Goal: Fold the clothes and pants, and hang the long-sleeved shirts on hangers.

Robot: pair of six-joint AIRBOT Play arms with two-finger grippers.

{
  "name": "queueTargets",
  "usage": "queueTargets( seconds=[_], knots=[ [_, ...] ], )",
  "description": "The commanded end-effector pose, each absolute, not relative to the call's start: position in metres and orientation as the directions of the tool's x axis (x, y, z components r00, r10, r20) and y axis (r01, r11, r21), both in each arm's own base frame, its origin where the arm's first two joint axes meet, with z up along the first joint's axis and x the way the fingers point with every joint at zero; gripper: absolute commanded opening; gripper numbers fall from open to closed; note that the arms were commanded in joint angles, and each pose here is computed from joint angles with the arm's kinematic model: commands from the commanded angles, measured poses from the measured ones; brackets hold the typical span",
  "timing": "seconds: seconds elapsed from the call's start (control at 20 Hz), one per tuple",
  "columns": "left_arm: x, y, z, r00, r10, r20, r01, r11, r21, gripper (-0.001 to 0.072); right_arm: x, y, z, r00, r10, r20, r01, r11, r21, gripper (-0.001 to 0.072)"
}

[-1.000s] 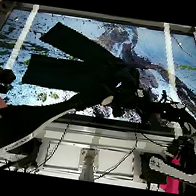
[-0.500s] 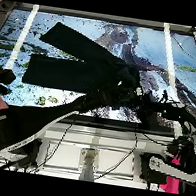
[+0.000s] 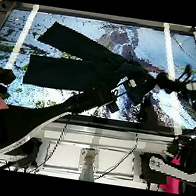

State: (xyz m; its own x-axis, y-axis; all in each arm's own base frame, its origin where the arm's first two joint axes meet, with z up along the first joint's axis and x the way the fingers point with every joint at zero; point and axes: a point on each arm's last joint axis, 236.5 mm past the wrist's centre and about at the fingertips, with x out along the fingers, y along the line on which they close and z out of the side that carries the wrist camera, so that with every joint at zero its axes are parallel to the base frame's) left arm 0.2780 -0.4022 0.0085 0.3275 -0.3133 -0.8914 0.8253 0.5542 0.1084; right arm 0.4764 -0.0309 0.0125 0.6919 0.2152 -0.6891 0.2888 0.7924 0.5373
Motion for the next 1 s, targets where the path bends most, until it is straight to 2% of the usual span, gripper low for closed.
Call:
queueTargets(
  seconds=[0.0, 0.1, 0.2, 0.3, 0.35, 0.45, 0.5, 0.55, 0.6, 0.8, 0.95],
  knots=[
    [0.264, -0.417, 0.014, 0.280, -0.380, -0.882, 0.806, 0.592, 0.000, 0.0002, 0.520, -0.089, 0.095, 0.828, -0.012, -0.560, 0.247, 0.905, 0.345, 0.0030],
    [0.268, -0.415, 0.014, 0.284, -0.378, -0.881, 0.794, 0.607, -0.005, 0.0002, 0.533, -0.114, 0.136, 0.879, -0.102, -0.466, 0.241, 0.938, 0.249, 0.0031],
    [0.276, -0.415, 0.017, 0.299, -0.391, -0.871, 0.785, 0.620, -0.009, 0.0002, 0.538, -0.129, 0.158, 0.904, -0.145, -0.402, 0.255, 0.938, 0.235, 0.0061],
    [0.290, -0.415, 0.022, 0.326, -0.412, -0.851, 0.747, 0.664, -0.035, 0.0003, 0.536, -0.134, 0.157, 0.901, -0.151, -0.406, 0.263, 0.936, 0.234, 0.0460],
    [0.299, -0.412, 0.023, 0.339, -0.415, -0.844, 0.720, 0.692, -0.051, 0.0004, 0.535, -0.135, 0.154, 0.896, -0.150, -0.417, 0.265, 0.936, 0.232, 0.0482],
    [0.321, -0.396, 0.024, 0.363, -0.399, -0.842, 0.665, 0.744, -0.066, 0.0003, 0.530, -0.135, 0.145, 0.878, -0.139, -0.457, 0.270, 0.934, 0.234, 0.0461],
    [0.335, -0.383, 0.024, 0.375, -0.384, -0.844, 0.635, 0.770, -0.067, 0.0003, 0.526, -0.133, 0.138, 0.864, -0.128, -0.488, 0.270, 0.934, 0.233, 0.0396],
    [0.349, -0.371, 0.025, 0.392, -0.372, -0.842, 0.606, 0.793, -0.068, 0.0003, 0.519, -0.133, 0.127, 0.839, -0.116, -0.532, 0.275, 0.933, 0.231, 0.0258],
    [0.365, -0.355, 0.029, 0.412, -0.359, -0.838, 0.571, 0.818, -0.070, 0.0003, 0.510, -0.134, 0.114, 0.804, -0.102, -0.585, 0.282, 0.933, 0.225, 0.0032],
    [0.415, -0.284, 0.053, 0.496, -0.304, -0.814, 0.434, 0.898, -0.071, 0.0003, 0.460, -0.139, 0.059, 0.635, -0.012, -0.772, 0.351, 0.895, 0.274, 0.0027],
    [0.423, -0.222, 0.066, 0.536, -0.253, -0.805, 0.377, 0.925, -0.040, 0.0003, 0.410, -0.115, 0.005, 0.543, 0.242, -0.804, 0.372, 0.789, 0.488, 0.0027]
  ],
)
